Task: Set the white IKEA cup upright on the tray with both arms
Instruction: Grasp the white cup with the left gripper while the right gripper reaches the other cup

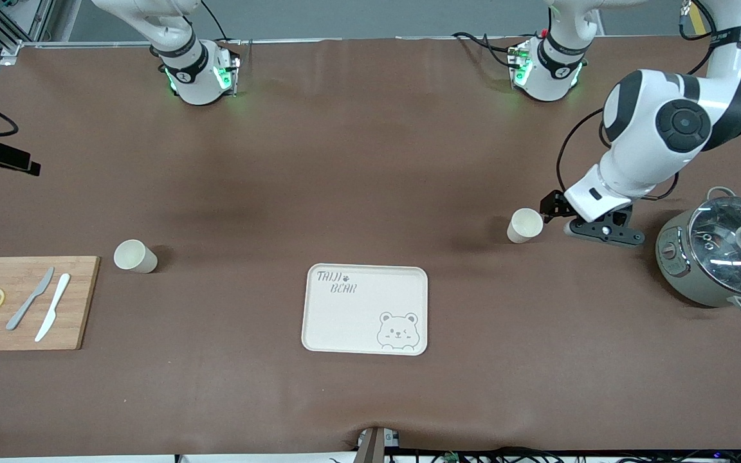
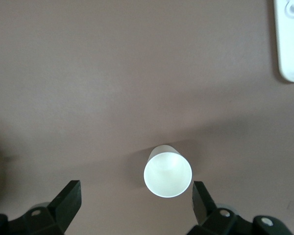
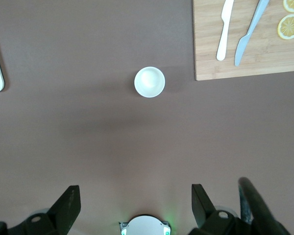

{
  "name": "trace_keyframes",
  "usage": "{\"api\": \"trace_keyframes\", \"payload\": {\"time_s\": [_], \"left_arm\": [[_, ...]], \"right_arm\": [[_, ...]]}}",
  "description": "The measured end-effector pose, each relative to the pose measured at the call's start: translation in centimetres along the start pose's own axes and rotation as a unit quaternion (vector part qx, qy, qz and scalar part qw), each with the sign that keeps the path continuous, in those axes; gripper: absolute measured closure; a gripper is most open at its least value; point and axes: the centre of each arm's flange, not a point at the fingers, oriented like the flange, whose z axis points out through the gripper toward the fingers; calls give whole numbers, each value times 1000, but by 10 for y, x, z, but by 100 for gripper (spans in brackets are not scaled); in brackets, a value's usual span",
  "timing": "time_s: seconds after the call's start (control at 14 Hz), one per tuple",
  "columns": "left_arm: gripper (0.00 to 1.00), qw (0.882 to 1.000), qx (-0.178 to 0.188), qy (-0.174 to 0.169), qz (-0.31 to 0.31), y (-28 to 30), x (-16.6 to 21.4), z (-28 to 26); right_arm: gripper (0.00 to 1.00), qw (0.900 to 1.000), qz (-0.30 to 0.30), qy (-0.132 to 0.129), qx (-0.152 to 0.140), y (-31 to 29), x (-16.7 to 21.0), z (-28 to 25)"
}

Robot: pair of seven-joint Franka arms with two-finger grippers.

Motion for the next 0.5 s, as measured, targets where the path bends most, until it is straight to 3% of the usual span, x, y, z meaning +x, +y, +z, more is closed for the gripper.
{"api": "trace_keyframes", "payload": {"time_s": [0.5], "left_arm": [[0, 1000, -3, 15, 1, 1, -26, 63]], "right_arm": [[0, 1000, 14, -14, -1, -9, 10, 30]]}}
